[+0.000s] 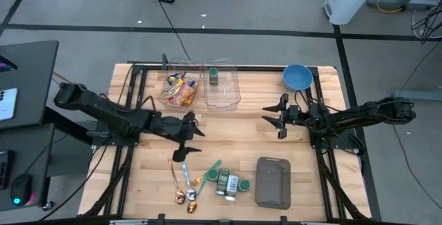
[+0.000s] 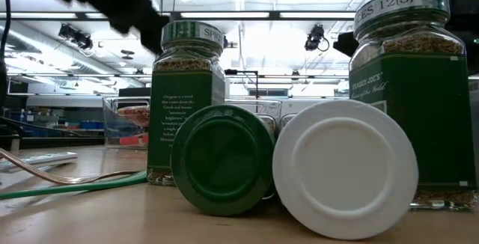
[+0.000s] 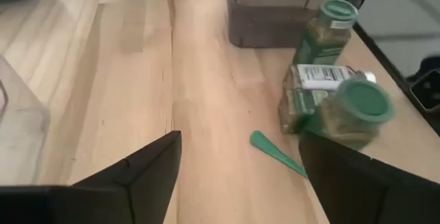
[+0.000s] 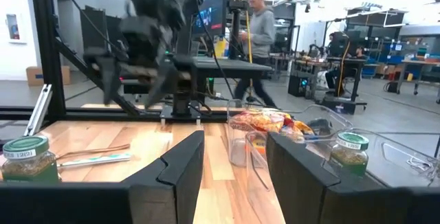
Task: Pick & Place Food Item
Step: Put the left green spice bottle into the right transparent bin
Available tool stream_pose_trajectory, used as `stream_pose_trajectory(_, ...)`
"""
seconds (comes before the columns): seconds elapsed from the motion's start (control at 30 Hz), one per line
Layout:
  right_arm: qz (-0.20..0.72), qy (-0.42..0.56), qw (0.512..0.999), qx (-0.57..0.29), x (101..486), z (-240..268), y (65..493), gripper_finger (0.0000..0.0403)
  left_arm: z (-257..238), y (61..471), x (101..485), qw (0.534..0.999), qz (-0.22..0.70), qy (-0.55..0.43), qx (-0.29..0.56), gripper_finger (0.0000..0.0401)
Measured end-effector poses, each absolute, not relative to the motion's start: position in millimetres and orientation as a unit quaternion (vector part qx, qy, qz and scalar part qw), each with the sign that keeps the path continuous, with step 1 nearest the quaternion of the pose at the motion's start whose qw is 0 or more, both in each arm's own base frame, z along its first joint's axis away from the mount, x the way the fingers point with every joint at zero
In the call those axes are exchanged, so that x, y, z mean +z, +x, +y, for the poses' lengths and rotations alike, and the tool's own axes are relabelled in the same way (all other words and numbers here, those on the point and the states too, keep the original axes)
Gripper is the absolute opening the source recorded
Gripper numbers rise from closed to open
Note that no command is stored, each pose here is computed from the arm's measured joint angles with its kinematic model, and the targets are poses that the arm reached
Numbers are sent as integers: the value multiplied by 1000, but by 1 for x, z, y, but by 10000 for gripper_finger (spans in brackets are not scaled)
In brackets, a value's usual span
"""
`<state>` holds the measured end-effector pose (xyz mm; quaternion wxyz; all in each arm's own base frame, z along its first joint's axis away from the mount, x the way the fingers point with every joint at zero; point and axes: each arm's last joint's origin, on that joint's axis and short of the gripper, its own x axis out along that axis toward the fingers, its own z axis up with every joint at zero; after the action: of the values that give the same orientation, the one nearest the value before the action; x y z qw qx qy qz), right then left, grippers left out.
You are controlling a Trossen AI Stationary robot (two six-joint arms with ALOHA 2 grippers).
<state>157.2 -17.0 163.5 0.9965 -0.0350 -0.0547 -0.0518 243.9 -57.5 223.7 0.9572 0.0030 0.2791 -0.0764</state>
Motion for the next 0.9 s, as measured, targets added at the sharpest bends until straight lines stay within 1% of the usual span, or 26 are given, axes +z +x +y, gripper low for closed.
stream_pose_trajectory(0.1, -50, -35, 997, -52, 163, -17, 157, 167, -72, 244, 246, 950, 302, 20, -75, 318)
stream_pose_trajectory(0.2, -45, -34, 997, -52, 162, -17, 157, 167, -84, 248, 268, 948, 305, 18, -83, 323)
stream_pose_trajectory(0.33, -41, -34, 997, -51, 161, -17, 158, 167, -100, 264, 280, 937, 335, 22, -93, 329)
stream_pose_trajectory(0.5, -36, -31, 998, -51, 160, -17, 158, 167, -120, 292, 277, 908, 401, 58, -102, 331)
stream_pose_trajectory(0.7, -33, -22, 998, -51, 159, -17, 158, 167, -144, 323, 271, 877, 454, 98, -123, 331)
stream_pose_trajectory(0.9, -23, -20, 998, -50, 157, -17, 158, 167, -161, 344, 257, 845, 503, 100, -151, 331)
